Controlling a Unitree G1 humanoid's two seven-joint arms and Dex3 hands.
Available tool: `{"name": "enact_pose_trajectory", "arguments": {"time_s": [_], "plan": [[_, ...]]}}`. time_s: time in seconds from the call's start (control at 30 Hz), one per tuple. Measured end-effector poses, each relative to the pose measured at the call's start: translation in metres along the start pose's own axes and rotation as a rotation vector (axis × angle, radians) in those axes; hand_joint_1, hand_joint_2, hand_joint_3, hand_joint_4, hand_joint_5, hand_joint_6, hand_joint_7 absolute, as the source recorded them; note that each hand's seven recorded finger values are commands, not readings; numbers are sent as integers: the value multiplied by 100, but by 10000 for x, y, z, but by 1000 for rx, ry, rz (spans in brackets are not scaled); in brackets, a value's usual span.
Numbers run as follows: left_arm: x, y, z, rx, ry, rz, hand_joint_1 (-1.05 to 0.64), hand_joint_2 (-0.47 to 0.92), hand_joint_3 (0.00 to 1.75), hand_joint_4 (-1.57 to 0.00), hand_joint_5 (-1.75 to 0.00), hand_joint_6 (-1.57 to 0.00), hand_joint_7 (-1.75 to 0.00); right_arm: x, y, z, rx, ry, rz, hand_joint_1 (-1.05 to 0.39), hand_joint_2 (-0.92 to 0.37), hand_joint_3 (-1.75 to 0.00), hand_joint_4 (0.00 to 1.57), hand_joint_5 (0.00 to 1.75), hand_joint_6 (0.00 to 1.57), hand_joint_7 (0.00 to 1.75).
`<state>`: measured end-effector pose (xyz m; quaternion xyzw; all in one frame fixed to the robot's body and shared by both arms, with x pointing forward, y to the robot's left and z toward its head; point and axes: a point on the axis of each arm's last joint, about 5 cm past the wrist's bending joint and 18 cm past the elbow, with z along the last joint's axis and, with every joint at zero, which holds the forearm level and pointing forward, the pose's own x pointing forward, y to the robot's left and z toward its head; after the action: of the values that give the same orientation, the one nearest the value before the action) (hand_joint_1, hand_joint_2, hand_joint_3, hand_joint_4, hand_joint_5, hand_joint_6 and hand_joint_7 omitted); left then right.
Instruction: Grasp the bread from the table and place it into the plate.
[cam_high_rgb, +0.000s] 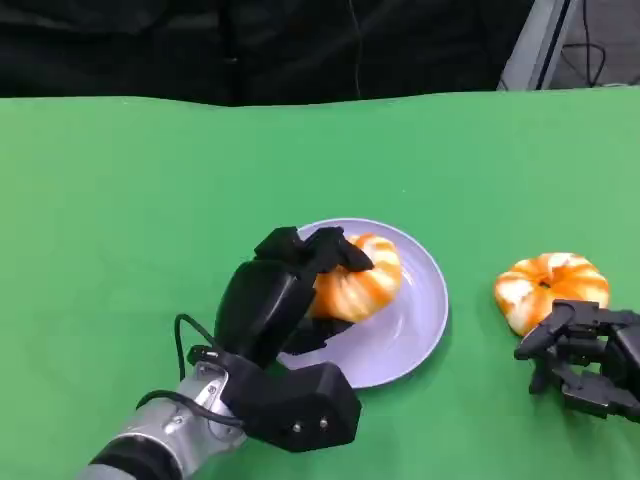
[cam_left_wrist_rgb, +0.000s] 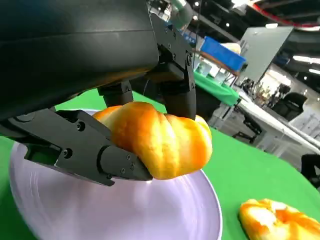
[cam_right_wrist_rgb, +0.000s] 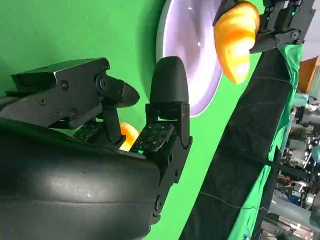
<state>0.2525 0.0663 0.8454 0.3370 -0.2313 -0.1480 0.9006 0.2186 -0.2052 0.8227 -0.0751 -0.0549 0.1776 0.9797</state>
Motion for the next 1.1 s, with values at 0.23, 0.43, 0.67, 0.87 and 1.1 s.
{"name": "enact_pose_trajectory", "arguments": {"time_s": [0.23, 0.43, 0.67, 0.87, 1.1], "plan": [[-6, -34, 12, -9, 11, -25, -8, 92, 36, -51, -160, -60, -124, 0, 0, 0, 2, -1, 3, 11, -86, -57, 91, 131, 98, 89], [-17, -37, -3, -3, 28, -38, -8, 92, 36, -50, -159, -59, -123, -1, -1, 0, 5, -3, 6, 11, -86, -55, 92, 131, 99, 89], [-25, -43, -12, -6, 44, -54, -8, 92, 34, -52, -151, -61, -114, 0, 0, 0, 5, -3, 6, 11, -85, -56, 92, 131, 99, 89], [-40, -48, -35, 28, 58, -81, -16, 92, 26, -67, -109, -77, -67, 4, 8, 0, -1, 0, 2, 11, -85, -57, 93, 131, 100, 88], [-31, -42, -39, 42, 58, -94, -21, 92, 19, -88, -40, -99, -10, 4, 9, 2, -3, -4, 2, 11, -85, -57, 93, 130, 100, 87]]}}
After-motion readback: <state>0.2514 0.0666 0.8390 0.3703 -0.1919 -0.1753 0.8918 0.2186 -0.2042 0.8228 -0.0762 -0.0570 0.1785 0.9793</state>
